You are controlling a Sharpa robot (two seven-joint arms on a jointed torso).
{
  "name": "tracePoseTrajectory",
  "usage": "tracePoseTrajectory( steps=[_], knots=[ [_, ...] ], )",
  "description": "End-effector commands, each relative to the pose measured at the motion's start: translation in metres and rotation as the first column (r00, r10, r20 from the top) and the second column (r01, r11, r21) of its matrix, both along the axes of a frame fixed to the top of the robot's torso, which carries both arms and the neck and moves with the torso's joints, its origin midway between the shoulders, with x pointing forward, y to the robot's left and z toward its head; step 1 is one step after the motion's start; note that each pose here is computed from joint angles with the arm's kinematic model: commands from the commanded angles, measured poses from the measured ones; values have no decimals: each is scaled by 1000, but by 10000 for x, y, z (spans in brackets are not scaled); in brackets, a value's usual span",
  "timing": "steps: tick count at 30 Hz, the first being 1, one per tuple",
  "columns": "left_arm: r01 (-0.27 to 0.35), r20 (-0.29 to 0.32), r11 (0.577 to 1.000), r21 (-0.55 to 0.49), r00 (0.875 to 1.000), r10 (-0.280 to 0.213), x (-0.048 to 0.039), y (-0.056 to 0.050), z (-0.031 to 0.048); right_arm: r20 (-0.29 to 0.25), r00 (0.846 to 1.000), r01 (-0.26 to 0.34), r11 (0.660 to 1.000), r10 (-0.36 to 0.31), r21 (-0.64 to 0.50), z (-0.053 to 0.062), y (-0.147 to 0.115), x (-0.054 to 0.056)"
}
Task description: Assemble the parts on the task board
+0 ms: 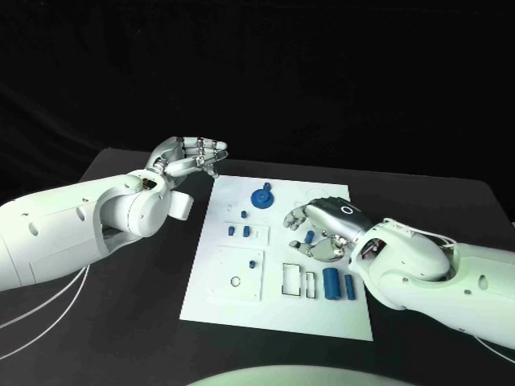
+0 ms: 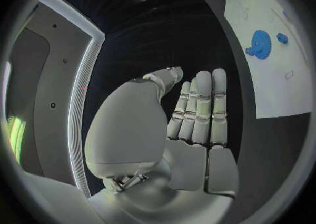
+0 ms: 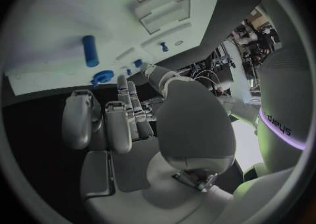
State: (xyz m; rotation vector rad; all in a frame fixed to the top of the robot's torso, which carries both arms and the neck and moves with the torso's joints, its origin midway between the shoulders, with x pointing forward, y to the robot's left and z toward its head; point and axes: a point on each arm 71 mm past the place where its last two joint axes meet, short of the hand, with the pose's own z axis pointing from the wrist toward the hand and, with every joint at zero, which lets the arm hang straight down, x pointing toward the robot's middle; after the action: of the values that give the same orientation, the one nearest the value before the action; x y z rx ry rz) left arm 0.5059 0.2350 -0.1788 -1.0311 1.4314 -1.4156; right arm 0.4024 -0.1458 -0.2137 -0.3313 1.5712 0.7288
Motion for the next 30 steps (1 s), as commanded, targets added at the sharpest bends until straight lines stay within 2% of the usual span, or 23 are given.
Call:
tracePoseTrajectory(
  steps=[1, 9, 15, 30],
  knots=[
    [22, 0, 1000, -12, 1000, -22, -5, -24, 10, -69, 997, 19, 997, -24, -78, -28, -133, 57],
    [27, -2, 1000, -13, 1000, -27, -5, -27, 3, -93, 995, 19, 985, -35, -174, -58, -272, 124],
    [27, -4, 1000, -13, 1000, -27, -4, -19, -1, -104, 994, 18, 979, -40, -201, -86, -294, 146],
    [22, -4, 1000, -10, 1000, -22, -1, 0, -4, -119, 991, 38, 986, -58, -163, -148, -254, 204]
  ],
)
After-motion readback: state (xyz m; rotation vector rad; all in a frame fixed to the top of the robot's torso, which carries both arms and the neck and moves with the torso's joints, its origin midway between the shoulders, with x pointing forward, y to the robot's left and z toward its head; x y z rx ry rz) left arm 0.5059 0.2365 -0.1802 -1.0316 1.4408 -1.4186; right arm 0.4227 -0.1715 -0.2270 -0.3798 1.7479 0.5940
